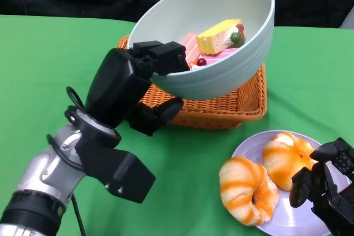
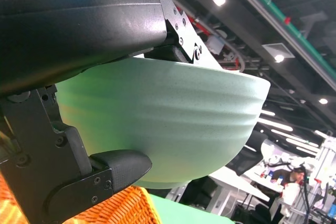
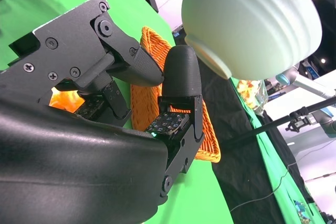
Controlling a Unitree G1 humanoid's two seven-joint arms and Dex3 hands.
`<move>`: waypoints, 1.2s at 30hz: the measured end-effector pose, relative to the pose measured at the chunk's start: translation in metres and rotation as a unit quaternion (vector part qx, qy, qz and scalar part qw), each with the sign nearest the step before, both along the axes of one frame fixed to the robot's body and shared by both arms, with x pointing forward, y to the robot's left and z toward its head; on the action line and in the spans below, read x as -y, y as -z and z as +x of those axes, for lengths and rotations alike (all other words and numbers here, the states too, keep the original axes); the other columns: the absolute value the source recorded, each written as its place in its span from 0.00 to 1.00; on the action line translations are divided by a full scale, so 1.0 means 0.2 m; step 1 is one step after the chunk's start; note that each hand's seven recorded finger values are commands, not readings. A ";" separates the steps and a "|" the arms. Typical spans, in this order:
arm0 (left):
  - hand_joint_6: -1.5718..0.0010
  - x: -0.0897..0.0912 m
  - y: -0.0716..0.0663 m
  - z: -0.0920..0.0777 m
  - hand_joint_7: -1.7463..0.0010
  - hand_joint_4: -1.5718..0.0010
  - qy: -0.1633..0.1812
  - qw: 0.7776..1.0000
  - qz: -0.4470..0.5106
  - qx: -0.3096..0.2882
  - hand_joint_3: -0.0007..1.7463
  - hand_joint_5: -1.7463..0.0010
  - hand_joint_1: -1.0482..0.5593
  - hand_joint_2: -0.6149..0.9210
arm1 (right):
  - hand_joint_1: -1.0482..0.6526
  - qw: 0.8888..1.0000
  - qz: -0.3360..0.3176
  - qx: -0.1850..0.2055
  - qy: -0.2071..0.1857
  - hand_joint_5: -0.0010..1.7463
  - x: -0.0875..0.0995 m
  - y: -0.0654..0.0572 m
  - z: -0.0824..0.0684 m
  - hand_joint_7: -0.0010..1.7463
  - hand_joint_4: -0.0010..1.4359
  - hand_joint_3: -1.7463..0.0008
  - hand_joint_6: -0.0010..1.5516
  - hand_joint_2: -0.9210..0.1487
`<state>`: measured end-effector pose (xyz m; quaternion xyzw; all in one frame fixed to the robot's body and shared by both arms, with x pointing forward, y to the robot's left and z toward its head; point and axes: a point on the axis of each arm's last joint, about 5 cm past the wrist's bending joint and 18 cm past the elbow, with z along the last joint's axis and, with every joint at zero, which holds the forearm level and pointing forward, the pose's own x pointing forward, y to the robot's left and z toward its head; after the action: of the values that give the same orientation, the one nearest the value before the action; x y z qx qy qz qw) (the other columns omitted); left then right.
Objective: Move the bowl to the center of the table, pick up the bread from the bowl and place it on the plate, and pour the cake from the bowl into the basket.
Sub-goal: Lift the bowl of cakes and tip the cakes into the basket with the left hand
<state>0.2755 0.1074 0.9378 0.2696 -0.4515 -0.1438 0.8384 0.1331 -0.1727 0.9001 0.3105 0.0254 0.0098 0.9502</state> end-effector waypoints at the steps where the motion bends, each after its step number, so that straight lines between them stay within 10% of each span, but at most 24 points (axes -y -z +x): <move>1: 0.43 0.01 0.01 0.00 0.03 0.37 0.001 1.000 -0.001 -0.003 1.00 0.00 0.61 0.53 | 0.56 1.000 0.000 0.000 0.000 1.00 0.00 0.00 0.00 0.92 0.64 0.32 0.51 0.33; 36: 0.43 0.15 0.12 0.00 0.08 0.36 0.011 0.981 -0.120 -0.151 0.97 0.00 0.60 0.56 | 0.56 1.000 -0.002 0.008 -0.006 1.00 -0.01 -0.02 -0.02 0.92 0.62 0.33 0.50 0.32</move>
<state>0.2758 0.0765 0.9132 0.1377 -0.3368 -0.1367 0.9214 0.1285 -0.1706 0.9043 0.3085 0.0197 0.0174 0.9509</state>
